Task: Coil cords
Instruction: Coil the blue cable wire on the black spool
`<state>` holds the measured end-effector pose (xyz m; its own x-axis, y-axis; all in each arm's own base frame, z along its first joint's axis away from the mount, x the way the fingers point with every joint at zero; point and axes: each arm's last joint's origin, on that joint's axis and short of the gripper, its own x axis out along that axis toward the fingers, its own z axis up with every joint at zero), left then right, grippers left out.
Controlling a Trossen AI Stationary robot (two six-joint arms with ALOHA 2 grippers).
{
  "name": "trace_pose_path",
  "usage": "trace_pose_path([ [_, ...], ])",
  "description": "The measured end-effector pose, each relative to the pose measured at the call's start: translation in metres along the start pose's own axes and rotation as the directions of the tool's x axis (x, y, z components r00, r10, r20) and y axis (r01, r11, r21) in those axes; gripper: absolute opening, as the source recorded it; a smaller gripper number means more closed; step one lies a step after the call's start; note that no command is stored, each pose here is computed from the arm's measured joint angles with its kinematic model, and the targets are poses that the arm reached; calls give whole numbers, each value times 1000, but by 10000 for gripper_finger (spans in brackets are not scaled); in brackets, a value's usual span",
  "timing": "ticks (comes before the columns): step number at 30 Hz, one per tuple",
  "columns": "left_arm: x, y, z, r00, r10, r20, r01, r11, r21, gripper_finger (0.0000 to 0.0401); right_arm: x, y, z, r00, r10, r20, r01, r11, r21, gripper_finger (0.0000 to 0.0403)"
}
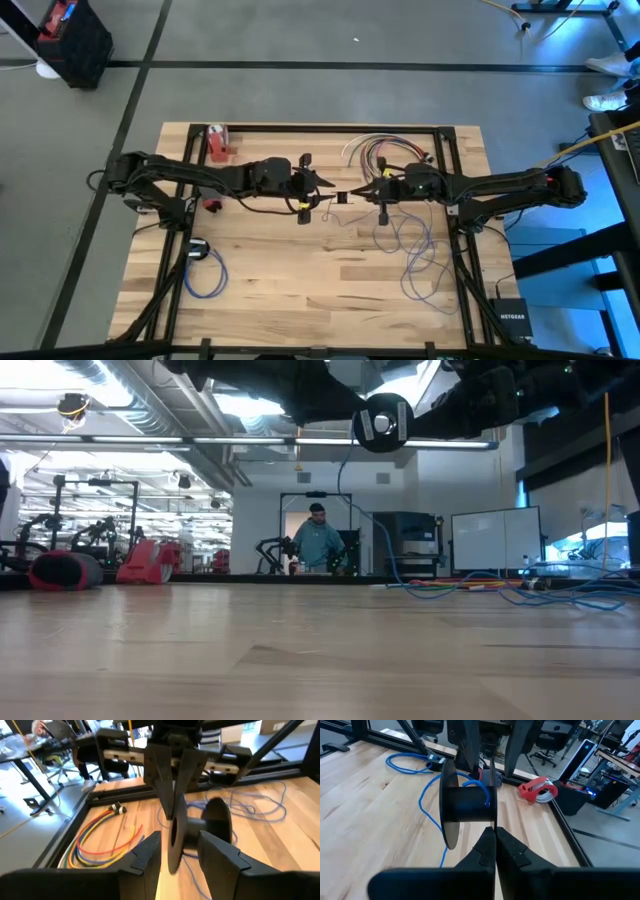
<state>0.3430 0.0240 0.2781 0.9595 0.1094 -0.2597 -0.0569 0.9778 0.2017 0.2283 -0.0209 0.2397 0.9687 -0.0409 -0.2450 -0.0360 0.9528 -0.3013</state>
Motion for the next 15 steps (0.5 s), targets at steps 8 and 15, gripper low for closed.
trace_pose_path([
  [8,2,0,-1,1000,2,10,-2,1000,17,109,0,0,0,1000,0,3,0,1000,-1,3],
  [15,2,0,-1,1000,0,1,0,998,56,64,0,0,1,1000,-3,13,3,1000,3,3],
])
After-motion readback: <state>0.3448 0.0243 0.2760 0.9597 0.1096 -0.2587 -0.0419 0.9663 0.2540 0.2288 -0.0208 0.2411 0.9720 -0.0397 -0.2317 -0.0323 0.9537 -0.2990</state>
